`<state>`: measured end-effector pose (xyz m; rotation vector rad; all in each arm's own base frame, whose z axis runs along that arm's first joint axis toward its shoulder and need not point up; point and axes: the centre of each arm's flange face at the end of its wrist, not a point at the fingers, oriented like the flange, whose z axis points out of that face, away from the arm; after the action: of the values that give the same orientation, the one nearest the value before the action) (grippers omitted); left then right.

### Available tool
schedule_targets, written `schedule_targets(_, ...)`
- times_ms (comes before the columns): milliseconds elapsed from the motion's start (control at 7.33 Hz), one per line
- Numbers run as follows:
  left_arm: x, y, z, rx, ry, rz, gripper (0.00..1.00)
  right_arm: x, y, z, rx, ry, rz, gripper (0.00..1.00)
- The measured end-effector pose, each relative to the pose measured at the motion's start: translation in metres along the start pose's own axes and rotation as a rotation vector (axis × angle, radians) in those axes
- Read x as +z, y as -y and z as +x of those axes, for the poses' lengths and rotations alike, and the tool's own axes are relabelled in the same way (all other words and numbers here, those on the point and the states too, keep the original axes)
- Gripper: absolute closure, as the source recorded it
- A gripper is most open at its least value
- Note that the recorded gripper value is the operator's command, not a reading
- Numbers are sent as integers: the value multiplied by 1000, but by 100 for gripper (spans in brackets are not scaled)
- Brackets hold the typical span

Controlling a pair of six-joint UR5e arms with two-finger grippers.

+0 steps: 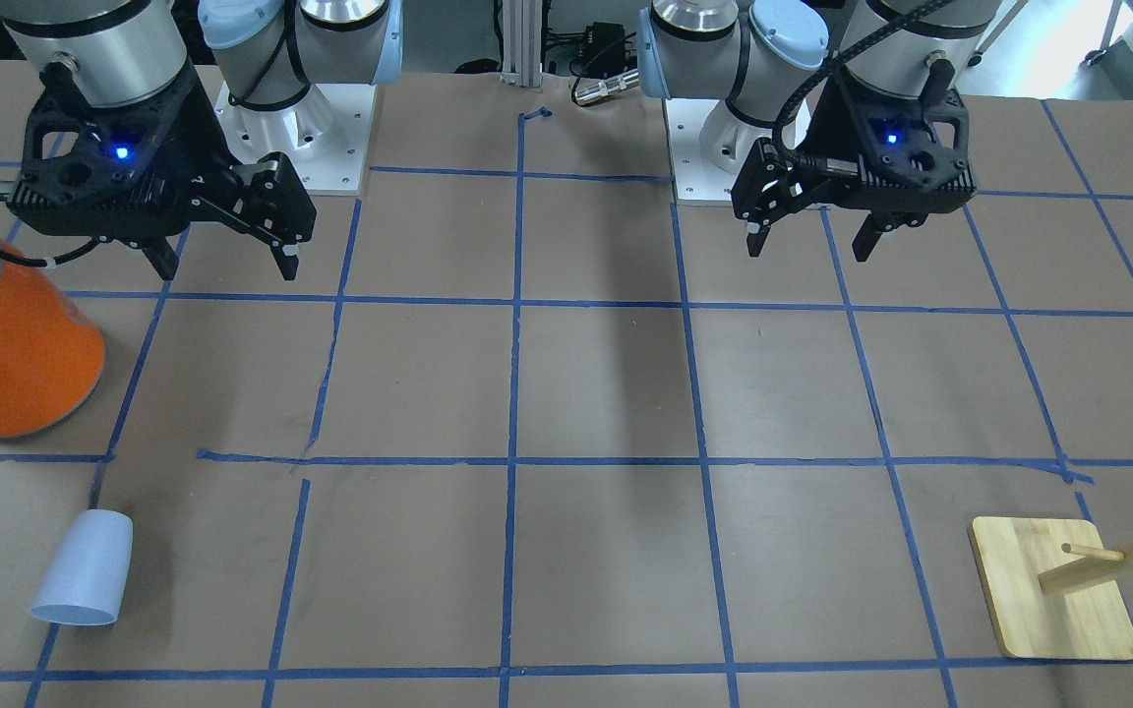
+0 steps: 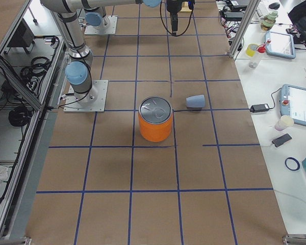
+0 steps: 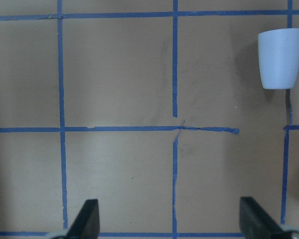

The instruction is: Flip cup

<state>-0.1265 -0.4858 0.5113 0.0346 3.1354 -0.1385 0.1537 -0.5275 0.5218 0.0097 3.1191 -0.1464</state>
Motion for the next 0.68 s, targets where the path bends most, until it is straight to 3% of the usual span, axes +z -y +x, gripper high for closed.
schedule_targets(409,-2,-1,0,0,0,7,0,51,49,54,45,-19,-22,3)
schedule_targets(682,-4,-1,-1,-1,9,12,0,113,92,122,17,-52,-61,3)
